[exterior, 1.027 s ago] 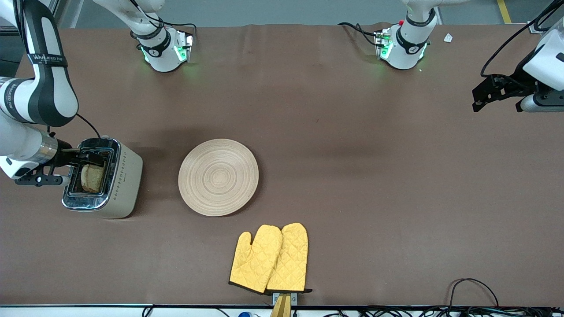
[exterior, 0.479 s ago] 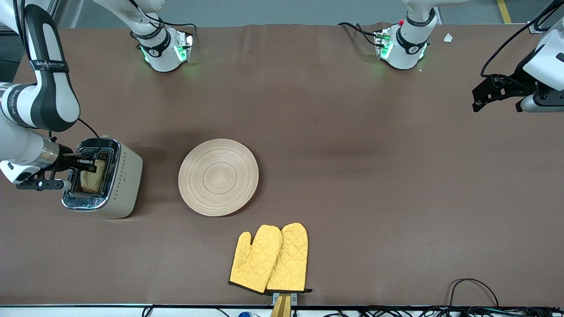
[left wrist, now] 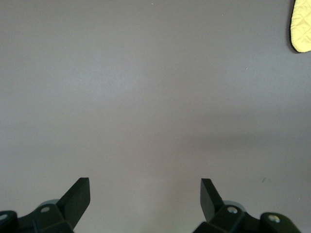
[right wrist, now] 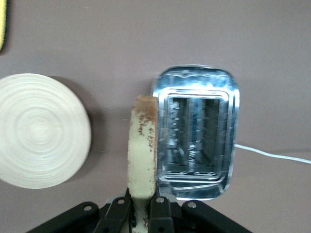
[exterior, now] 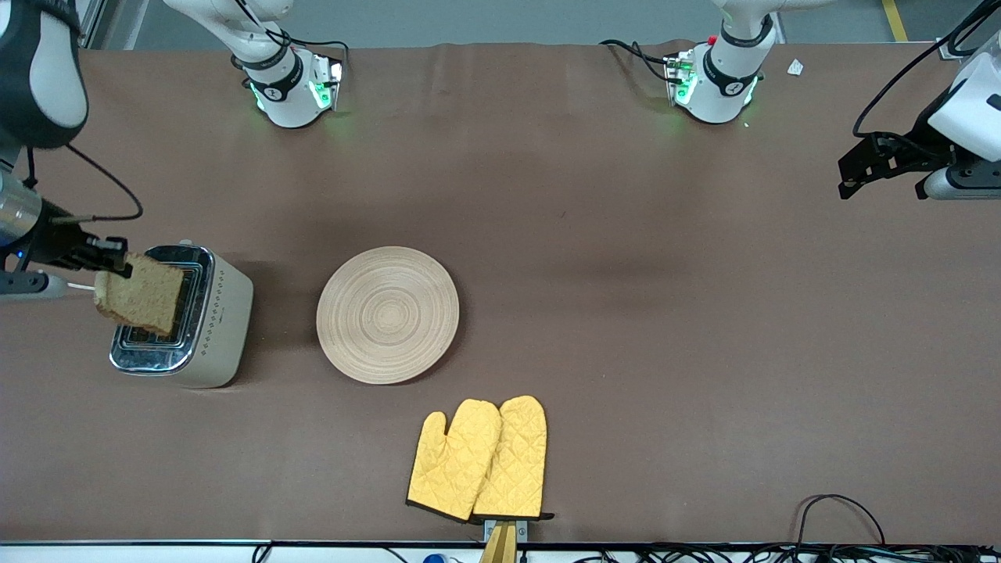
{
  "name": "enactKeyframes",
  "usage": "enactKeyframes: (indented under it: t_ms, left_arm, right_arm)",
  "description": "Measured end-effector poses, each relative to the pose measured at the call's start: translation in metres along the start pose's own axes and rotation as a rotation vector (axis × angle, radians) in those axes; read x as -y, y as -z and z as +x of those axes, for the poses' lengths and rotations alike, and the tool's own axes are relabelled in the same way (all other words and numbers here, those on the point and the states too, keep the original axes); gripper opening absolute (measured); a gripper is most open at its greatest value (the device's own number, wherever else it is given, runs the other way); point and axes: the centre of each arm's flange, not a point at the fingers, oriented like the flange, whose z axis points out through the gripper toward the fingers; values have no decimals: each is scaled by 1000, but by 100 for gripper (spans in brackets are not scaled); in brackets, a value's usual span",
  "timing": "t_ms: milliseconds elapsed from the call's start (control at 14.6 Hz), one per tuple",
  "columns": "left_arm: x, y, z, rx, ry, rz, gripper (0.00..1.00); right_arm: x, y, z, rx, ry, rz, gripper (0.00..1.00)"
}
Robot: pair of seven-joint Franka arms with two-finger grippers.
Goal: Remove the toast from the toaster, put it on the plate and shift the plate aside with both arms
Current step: 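Carry the toast with the right gripper and lower it onto the plate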
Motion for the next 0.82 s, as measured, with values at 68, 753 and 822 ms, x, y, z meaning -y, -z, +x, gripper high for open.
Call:
enactKeyframes:
  t_ms: [68,753,822]
  left_arm:
    - [0,0,0,0,0,0,100]
    - [0,-19,5,55,-3,-1,100]
    - [-2,-29,8,82,-9,-15,100]
  right_arm:
    - [27,0,-1,1,-23,19,11]
    - [190,-162,19,71,-199,409,11]
    - [213,-181,11,68,-179,402,11]
